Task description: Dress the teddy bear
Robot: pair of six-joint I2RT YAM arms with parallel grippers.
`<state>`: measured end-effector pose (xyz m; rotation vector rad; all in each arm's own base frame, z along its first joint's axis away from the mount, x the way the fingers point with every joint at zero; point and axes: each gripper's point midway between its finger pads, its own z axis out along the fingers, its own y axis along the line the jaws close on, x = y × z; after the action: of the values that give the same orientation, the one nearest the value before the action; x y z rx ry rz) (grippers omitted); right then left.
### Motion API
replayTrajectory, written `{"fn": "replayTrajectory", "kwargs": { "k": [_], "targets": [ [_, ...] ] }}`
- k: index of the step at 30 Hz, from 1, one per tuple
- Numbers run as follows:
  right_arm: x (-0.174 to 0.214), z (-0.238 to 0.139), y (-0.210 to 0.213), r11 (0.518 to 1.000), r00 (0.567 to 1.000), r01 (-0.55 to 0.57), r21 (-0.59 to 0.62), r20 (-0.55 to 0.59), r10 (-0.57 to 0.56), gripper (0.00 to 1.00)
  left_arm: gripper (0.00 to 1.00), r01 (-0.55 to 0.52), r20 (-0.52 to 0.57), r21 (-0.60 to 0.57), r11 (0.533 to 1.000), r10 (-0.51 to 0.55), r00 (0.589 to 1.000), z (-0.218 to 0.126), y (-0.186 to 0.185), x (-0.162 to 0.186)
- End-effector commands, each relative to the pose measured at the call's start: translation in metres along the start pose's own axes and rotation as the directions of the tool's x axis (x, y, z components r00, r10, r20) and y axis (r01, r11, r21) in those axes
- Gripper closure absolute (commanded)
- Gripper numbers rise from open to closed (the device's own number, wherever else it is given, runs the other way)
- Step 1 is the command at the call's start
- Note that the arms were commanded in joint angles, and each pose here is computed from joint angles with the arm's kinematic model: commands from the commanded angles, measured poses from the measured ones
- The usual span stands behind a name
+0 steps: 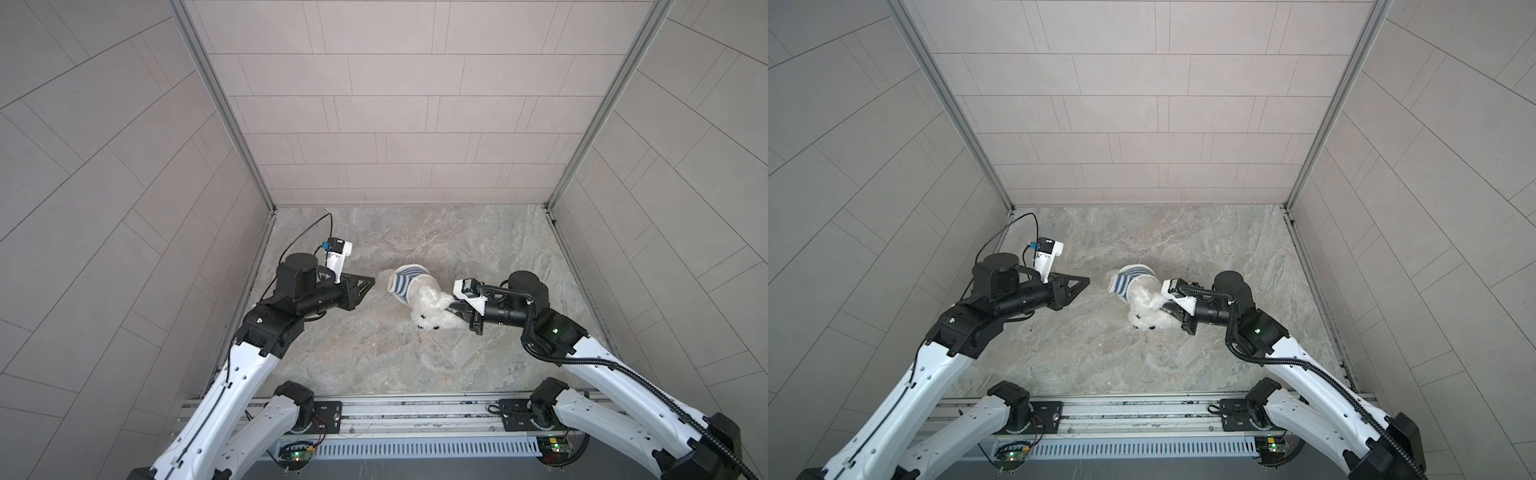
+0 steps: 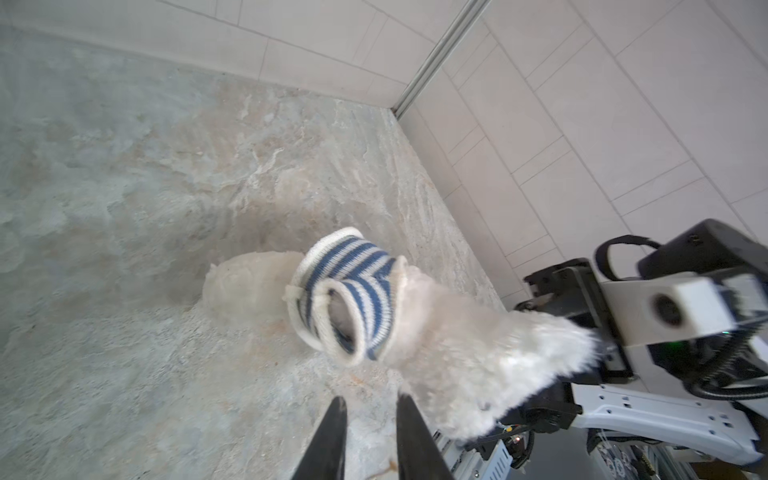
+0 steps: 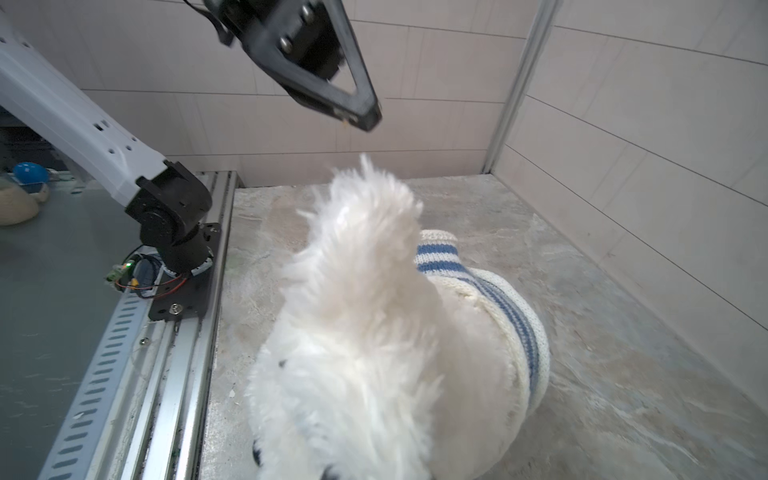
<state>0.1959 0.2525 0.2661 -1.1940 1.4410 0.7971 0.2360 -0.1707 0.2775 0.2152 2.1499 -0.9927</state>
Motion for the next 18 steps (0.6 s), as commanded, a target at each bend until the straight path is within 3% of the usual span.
{"fn": "replayTrajectory", "kwargs": {
  "k": [1, 10, 14, 18],
  "targets": [
    [-0.048, -0.008, 0.017, 0.984, 0.978, 0.147, -0.097, 0.160, -0.131, 1.00, 0.65, 0.068, 0.034, 0.041, 0.997, -0.069, 0.997, 0.005, 0.008, -0.007],
    [-0.039, -0.004, 0.022, 0.985, 0.977, 0.109, -0.130, 0.196, -0.082, 1.00, 0.06, 0.236, 0.014, -0.035, 0.971, -0.236, 0.972, 0.032, 0.068, 0.015],
    [-0.046, -0.008, 0.023, 0.984, 0.969, 0.136, -0.114, 0.222, -0.108, 1.00, 0.00, 0.299, 0.021, -0.057, 0.952, -0.299, 0.954, 0.036, 0.084, 0.030],
    [-0.049, -0.011, 0.025, 0.982, 0.965, 0.154, -0.110, 0.228, -0.126, 1.00, 0.00, 0.360, 0.048, 0.040, 0.932, -0.362, 0.931, 0.040, 0.079, 0.030]
  ]
}}
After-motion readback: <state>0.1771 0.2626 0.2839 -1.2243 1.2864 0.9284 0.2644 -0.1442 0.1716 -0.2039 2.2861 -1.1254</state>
